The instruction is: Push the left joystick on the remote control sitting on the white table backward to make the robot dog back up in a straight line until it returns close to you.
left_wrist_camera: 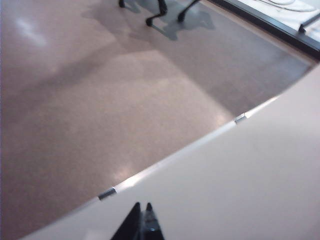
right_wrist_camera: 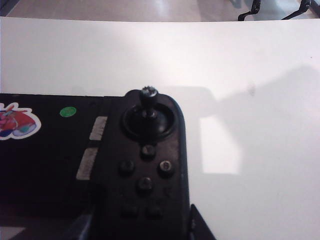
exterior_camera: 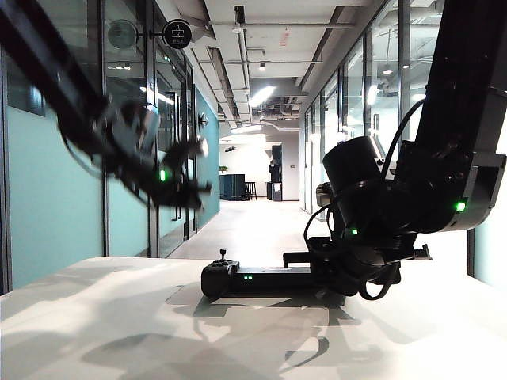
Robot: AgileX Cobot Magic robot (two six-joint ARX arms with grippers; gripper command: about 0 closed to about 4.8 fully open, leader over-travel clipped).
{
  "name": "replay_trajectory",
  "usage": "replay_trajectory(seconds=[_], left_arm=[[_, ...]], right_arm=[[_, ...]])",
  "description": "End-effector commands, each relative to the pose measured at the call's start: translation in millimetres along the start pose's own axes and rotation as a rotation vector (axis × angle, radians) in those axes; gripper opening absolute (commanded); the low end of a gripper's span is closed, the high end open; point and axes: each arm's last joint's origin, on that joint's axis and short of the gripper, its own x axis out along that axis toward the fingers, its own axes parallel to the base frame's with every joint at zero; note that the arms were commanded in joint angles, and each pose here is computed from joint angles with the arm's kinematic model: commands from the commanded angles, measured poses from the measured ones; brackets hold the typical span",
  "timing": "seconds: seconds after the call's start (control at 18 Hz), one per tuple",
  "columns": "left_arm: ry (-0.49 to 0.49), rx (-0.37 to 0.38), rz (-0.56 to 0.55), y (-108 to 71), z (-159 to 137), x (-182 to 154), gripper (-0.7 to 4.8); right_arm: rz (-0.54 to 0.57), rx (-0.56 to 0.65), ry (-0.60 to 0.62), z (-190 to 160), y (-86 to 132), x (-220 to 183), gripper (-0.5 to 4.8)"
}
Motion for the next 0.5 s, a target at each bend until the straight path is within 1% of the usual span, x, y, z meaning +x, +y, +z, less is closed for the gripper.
replay_trajectory(seconds=[0.06,0.11,0.17,0.28,0.33,0.39,0.5], left_arm=[[-0.013,-0.001,0.006,-0.7,26,-19,-0.06],[-0.021,0.002,0.007,-0.9,36,-26,-0.06],[-0.032,0.005,0.009,-1.2,45,-34,-0.06],[-0.056,0.013,0.015,-2.0,63,-49,-0.06],[-0.057,0.013,0.015,-2.4,67,-53,-0.06],[-0.054,0.013,0.015,-3.0,71,-58,-0.06],[-0.037,0.007,0.011,-4.6,79,-68,-0.06]], right_arm=[[0.003,0.003,-0.026,5,1,0,1.72],[0.003,0.003,-0.026,5,1,0,2.28],[0.003,0.003,-0.026,5,1,0,2.66],[0.003,0.003,-0.026,5,1,0,2.67],[0.003,0.002,-0.026,5,1,0,2.67],[0.002,0.002,-0.026,5,1,0,2.66],[-0.001,-0.037,-0.028,5,1,-1,2.66]])
